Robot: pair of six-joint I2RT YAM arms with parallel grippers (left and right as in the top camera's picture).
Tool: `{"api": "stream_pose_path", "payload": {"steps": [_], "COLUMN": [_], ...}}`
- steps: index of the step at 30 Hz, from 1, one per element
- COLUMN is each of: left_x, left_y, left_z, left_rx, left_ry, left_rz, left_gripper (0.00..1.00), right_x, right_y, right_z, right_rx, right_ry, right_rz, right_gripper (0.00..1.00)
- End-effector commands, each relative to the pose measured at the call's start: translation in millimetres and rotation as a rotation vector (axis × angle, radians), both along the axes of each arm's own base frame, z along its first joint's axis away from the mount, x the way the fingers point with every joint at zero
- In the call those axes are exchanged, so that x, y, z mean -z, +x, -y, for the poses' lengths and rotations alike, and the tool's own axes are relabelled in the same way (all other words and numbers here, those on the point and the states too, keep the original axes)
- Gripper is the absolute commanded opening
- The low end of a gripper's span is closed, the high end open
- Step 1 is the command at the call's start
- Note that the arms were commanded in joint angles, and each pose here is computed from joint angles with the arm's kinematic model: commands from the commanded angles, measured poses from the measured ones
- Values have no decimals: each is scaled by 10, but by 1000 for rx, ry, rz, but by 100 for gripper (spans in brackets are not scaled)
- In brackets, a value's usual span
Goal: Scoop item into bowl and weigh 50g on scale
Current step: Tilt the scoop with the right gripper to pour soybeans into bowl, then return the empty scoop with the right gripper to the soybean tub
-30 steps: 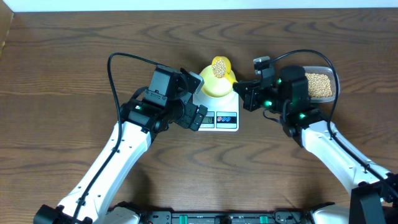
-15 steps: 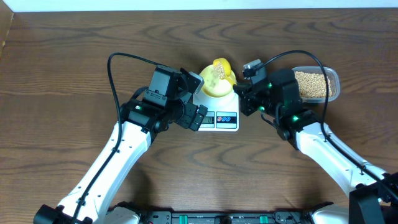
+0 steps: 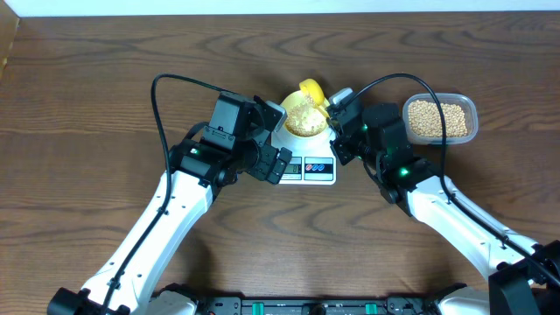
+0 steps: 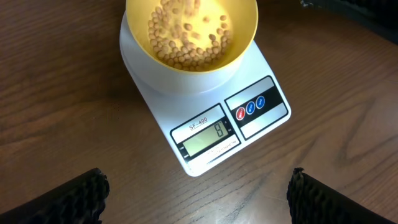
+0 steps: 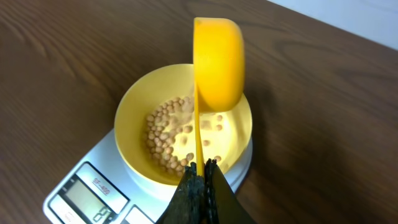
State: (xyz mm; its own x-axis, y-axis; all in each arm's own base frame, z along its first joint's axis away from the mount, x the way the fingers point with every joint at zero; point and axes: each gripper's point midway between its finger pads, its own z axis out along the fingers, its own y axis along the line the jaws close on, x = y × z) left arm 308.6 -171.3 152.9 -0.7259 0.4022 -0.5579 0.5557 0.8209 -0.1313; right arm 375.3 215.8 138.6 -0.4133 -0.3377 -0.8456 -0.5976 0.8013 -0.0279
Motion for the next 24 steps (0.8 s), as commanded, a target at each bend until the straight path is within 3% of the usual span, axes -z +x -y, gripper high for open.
{"api": "stream_pose_path", "payload": {"steps": [1,9,16,24], "left_x": [41,41,41,41], "left_y": [-9,-8,-8,-9], "left_z": [-13,-14,-14,-13], "left_rx": [4,4,4,4], "left_ry": [13,14,14,13], "left_rz": [-6,-6,-6,-6], "left_gripper": [94,94,94,94], "right_x": [-111,-125,-189,-385], "right_y": [14,80,33,-35], "right_z": [14,129,45,-51], "right_rx": [-12,-4,-21,63], "right_ry": [-44,-184,-175,116], "right_rz": [63,147,164,41], "right_gripper": [1,1,1,1]}}
